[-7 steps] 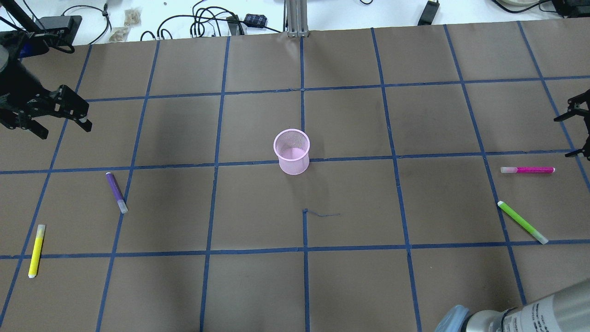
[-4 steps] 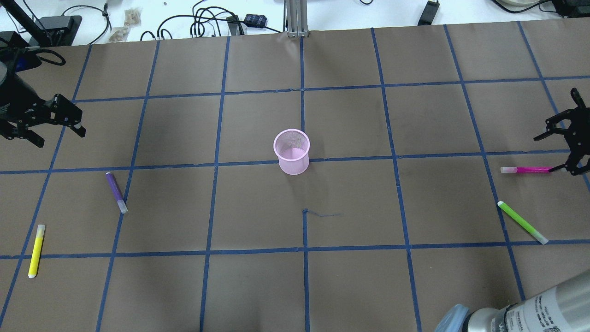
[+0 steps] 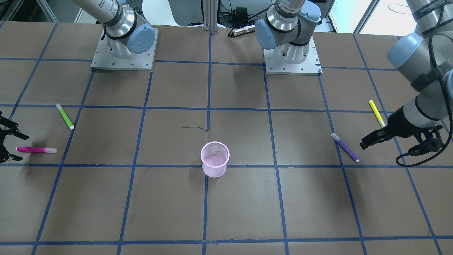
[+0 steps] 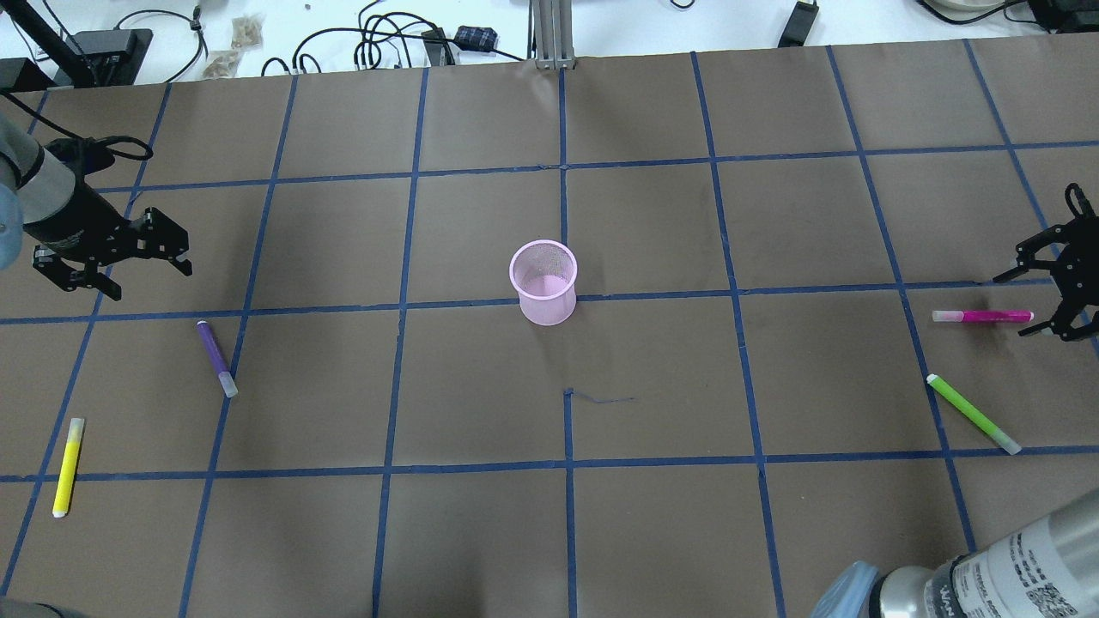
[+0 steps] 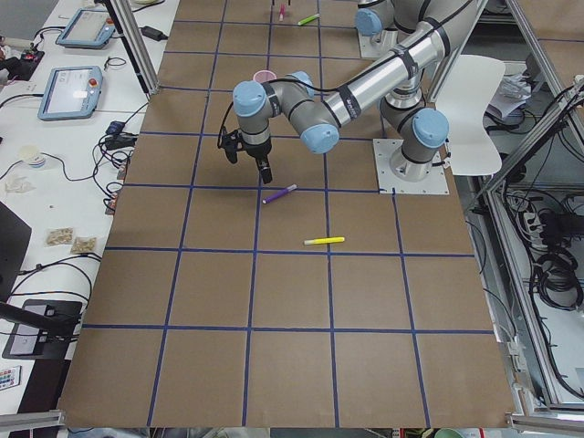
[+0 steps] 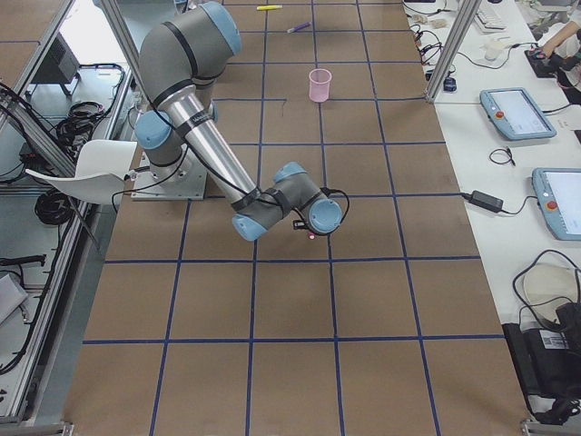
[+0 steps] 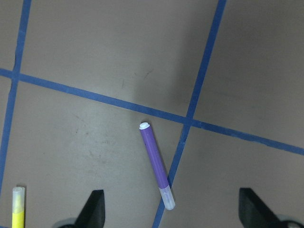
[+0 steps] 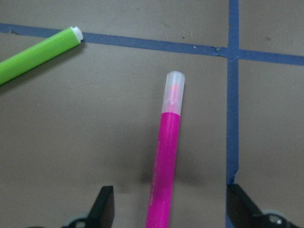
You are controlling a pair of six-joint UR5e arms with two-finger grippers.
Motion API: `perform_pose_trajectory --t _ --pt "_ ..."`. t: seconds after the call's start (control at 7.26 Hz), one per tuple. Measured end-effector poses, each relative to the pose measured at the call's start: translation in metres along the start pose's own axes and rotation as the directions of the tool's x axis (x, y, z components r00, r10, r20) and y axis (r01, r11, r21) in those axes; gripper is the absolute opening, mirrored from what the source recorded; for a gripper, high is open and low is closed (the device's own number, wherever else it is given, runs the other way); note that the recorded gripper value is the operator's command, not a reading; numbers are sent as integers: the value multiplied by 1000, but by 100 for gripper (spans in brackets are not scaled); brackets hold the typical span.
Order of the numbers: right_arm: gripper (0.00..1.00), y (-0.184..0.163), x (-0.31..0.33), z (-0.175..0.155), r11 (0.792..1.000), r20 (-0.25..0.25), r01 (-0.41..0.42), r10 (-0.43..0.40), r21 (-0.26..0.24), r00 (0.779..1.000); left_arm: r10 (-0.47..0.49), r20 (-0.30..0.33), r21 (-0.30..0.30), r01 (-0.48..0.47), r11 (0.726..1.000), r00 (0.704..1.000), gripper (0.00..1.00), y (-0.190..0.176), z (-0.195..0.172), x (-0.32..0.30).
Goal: Insert purple and pink pens into pink cup
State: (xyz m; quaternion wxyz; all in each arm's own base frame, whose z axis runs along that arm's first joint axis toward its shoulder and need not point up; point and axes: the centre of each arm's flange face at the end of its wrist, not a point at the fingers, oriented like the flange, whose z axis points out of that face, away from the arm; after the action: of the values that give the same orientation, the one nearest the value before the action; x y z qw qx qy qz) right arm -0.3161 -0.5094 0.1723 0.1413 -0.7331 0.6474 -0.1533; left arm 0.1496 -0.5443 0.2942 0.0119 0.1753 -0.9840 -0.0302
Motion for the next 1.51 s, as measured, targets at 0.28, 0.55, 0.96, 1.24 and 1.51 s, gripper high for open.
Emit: perform_pose_trajectory --t 0.28,0.55,0.96,1.24,1.51 --pt "70 11 -5 -2 1000 -4 -13 13 4 1000 -23 31 20 22 1000 999 100 -10 21 -5" --pt "67 12 -7 0 1000 -3 -15 15 10 1000 -39 71 59 35 998 997 100 -10 48 -9" --pt "46 16 -7 5 1000 -3 -1 1 20 1000 -81 76 64 77 995 994 100 0 84 -11" --pt "13 17 -6 5 1000 -7 10 -10 22 1000 -86 73 35 83 996 994 92 -2 101 -12" --pt "0 17 -6 4 1000 -8 12 -12 21 1000 -94 66 14 94 996 993 72 -6 115 -12"
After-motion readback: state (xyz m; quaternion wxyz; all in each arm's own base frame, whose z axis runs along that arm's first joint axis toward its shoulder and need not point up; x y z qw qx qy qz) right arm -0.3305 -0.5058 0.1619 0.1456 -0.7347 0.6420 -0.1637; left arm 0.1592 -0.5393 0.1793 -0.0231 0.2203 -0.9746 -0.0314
